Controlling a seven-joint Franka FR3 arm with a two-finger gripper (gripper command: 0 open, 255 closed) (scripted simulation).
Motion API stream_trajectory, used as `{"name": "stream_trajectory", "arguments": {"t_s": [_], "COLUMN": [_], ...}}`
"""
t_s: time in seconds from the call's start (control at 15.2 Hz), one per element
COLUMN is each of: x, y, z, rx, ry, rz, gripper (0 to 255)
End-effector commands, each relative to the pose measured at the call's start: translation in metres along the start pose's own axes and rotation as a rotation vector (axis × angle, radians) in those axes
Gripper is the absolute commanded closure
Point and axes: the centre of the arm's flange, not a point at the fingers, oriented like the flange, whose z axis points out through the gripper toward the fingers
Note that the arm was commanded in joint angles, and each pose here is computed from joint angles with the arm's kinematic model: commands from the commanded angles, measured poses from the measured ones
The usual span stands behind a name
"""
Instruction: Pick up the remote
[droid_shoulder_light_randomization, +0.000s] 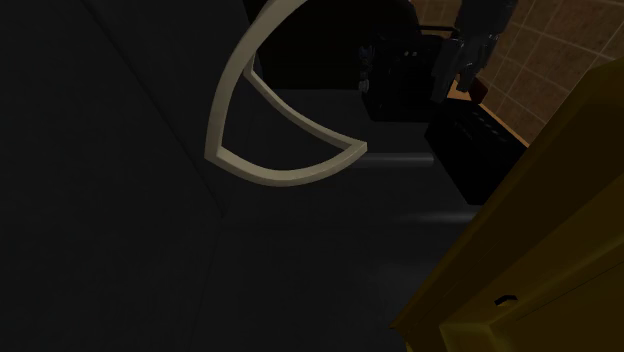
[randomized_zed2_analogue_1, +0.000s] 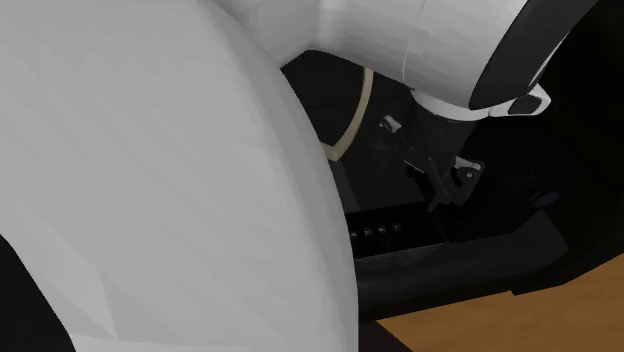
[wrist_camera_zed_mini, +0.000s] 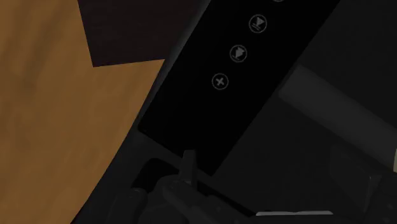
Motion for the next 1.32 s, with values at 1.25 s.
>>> {"name": "stream_trajectory", "arguments": {"t_s": [1.25], "x": [0.019], "y": [-0.113], "z": [0.109], "rx": [0.022], "ry": [-0.057], "rz": [-0.885], "gripper": [0]}}
